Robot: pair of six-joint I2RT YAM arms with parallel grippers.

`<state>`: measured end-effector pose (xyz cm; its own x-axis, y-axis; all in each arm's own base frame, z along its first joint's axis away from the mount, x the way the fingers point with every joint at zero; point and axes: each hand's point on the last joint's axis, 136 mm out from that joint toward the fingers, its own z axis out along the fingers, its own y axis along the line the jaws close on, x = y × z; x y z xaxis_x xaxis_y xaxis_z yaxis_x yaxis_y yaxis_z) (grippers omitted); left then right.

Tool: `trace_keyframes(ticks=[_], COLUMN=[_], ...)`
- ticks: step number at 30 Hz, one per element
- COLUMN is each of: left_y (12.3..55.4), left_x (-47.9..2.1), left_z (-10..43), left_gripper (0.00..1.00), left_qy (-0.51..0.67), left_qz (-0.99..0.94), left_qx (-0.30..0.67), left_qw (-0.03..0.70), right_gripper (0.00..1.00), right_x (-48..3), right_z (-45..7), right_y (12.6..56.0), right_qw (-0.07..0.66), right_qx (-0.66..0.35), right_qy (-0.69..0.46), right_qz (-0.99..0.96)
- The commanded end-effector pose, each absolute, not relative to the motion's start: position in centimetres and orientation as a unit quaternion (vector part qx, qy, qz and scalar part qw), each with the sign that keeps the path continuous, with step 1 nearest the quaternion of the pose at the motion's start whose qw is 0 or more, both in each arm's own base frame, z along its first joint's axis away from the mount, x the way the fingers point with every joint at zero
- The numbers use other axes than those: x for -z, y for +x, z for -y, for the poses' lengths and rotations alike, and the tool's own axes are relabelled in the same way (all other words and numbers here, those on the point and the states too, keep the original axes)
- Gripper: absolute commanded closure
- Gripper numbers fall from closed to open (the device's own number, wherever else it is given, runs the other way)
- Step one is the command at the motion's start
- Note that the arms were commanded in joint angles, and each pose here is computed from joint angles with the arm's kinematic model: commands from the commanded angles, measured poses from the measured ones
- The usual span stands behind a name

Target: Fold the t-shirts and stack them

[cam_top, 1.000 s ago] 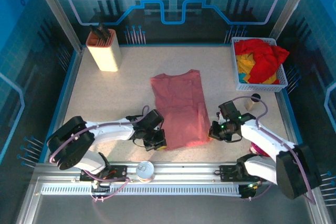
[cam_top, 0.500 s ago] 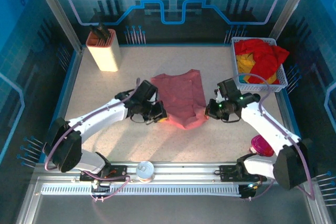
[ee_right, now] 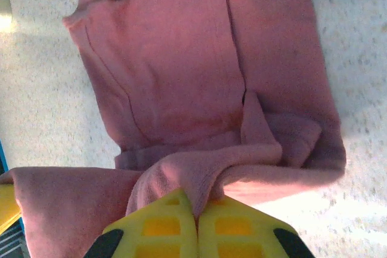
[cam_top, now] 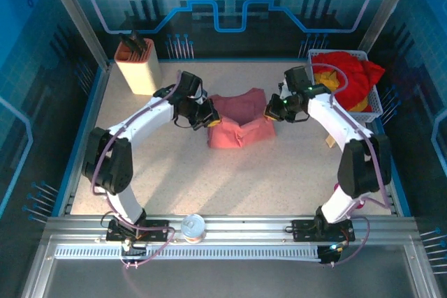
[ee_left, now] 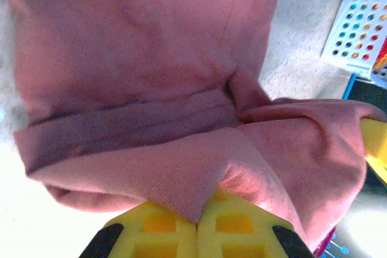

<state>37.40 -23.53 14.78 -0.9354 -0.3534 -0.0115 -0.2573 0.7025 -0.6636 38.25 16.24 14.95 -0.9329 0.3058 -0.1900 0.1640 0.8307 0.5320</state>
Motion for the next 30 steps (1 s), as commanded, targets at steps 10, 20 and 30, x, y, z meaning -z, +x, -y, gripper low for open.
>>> trace_keyframes(ticks=[10, 20, 30], left_y=[44.2, 47.8, 49.5], left_x=[-16.2, -13.4, -11.1], left_z=[22.4, 20.7, 18.6], left_gripper=[1.0, 1.0, 1.0], left_qy=[-0.164, -0.199, -0.236], left_qz=[-0.904, -0.893, -0.884], left_qx=[0.383, 0.393, 0.391], left_qw=[0.092, 0.092, 0.095], right_gripper=[1.0, 1.0, 1.0], right_x=[-15.7, -13.7, -12.1], right_z=[-17.6, -18.8, -19.3], right_y=[45.5, 49.8, 52.5], right_qw=[0.138, 0.132, 0.136], right_qx=[-0.285, -0.291, -0.292], right_qy=[0.104, 0.1, 0.107], right_qz=[-0.943, -0.942, -0.94])
